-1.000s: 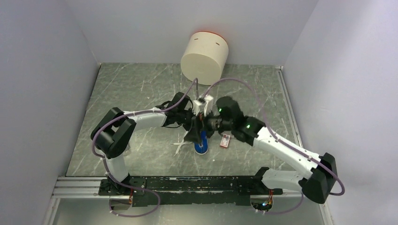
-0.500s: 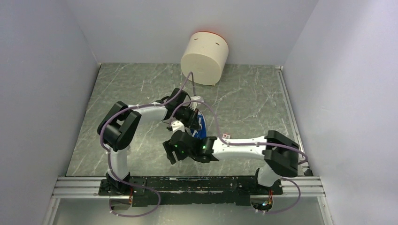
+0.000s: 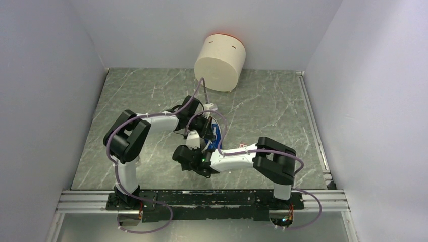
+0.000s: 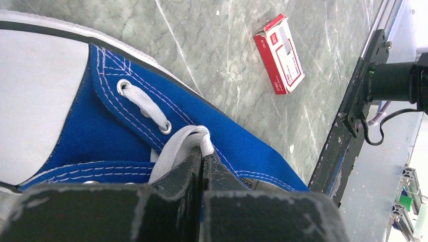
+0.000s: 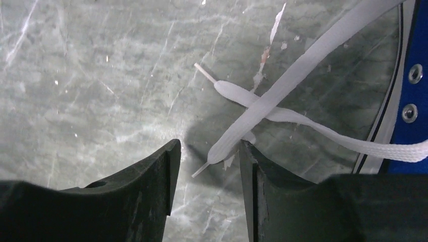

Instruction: Tie the shoes

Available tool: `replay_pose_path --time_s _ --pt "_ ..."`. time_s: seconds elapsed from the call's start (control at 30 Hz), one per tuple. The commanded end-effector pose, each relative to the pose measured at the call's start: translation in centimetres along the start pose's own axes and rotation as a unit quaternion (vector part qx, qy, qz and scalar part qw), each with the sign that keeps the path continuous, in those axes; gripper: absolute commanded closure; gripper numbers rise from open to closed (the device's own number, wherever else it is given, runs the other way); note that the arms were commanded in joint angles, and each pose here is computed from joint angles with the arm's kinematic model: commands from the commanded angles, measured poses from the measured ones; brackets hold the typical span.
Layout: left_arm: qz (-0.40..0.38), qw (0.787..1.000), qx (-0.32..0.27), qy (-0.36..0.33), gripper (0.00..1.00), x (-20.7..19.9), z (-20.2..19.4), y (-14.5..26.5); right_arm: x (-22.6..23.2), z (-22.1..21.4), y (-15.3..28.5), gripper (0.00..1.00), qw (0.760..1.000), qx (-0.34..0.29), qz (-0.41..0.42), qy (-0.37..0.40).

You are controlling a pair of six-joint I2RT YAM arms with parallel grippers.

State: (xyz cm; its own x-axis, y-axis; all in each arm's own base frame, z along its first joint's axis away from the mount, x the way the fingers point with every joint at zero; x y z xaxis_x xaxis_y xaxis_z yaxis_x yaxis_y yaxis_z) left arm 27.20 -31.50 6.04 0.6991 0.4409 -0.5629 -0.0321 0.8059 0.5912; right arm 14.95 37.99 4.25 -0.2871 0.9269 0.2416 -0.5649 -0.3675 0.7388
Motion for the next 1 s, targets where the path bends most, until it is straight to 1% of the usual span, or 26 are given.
replay_pose_path --time_s 0.0,0.07,0.1,0.17,0.2,0.23,0.3,0.33,0.37,0.4,0.47,0.57,0.63,0.7,0.8,0.97 --pt "0.043 0.999 0.0 0.023 0.95 1.4 -0.9 0.6 -1.6 -0.3 -1.3 0.5 0.998 -0.022 -0.062 -0.015" --pt "0.045 0.999 0.005 0.024 0.95 1.4 -1.2 0.6 -2.2 -0.4 -1.6 0.57 0.997 -0.032 -0.076 -0.008" --pt "0.045 0.999 0.006 0.024 0.95 1.4 -1.3 0.7 -2.7 -0.6 -1.7 0.65 0.996 -0.032 -0.089 -0.004" --pt "0.046 0.999 0.007 0.024 0.95 1.4 -1.7 0.8 -3.5 -0.6 -1.5 0.89 0.993 -0.032 -0.109 0.004" --pt "0.045 0.999 0.005 0.019 0.95 1.3 -1.7 0.9 -3.7 -0.4 -1.2 0.98 0.993 -0.032 -0.115 0.009" --pt "0.041 0.999 0.003 0.015 0.95 1.2 -1.7 1.0 -3.6 -0.1 -0.8 1.0 0.993 -0.032 -0.116 0.014" --pt "0.03 1.0 -0.003 0.007 0.95 0.7 -1.8 1.3 -3.2 0.3 0.1 1.0 0.994 -0.023 -0.102 0.026" --pt "0.029 1.0 -0.005 0.004 0.95 0.6 -1.8 1.5 -2.6 0.7 0.7 1.0 0.996 -0.016 -0.08 0.042" --pt "0.029 1.0 -0.007 0.001 0.95 0.6 -1.8 1.7 -1.4 1.2 1.6 1.0 0.997 -0.006 -0.04 0.063" --pt "0.03 1.0 -0.009 0.002 0.95 0.6 -1.8 1.9 -0.4 1.5 2.5 1.0 0.996 0.005 -0.003 0.093" --pt "0.033 0.999 -0.016 0.005 0.95 0.7 -1.8 2.5 0.5 2.0 4.3 1.0 0.991 0.013 0.049 0.122" --pt "0.028 0.999 -0.04 0.008 0.95 0.2 -1.5 3.4 -0.9 1.1 6.5 1.0 0.992 0.043 0.063 0.1" --pt "0.022 0.998 -0.058 0.002 0.95 -0.4 -1.3 3.8 -1.0 0.5 8.2 1.0 0.988 0.051 0.12 0.088" --pt "0.008 0.998 -0.067 0.009 0.95 -0.9 -1.5 3.9 -0.9 1.0 9.9 1.0 0.983 0.035 0.162 0.077" --pt "-0.007 0.998 -0.061 0.023 0.95 -1.1 -1.7 3.5 -2.2 2.2 11.3 1.0 0.987 0.022 0.148 0.059" --pt "-0.002 0.998 -0.065 0.025 0.95 -1.2 -1.7 3.7 -5.1 2.8 12.5 1.0 0.992 0.018 0.107 0.063"
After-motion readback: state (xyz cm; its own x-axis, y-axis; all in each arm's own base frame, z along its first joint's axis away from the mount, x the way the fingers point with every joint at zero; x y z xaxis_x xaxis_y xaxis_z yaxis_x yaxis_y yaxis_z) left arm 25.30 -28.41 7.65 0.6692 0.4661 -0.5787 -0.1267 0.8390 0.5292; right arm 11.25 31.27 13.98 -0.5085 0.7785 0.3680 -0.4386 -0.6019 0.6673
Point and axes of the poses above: each gripper's point midway between its finger pads, its own y axis back along the fingers, its own x axis along the line the jaws close on, z = x × y, the point moved 3 cm from there along y, back along the fingers, and after that the axes turned 4 degrees about -y, right-handed, at the moved point
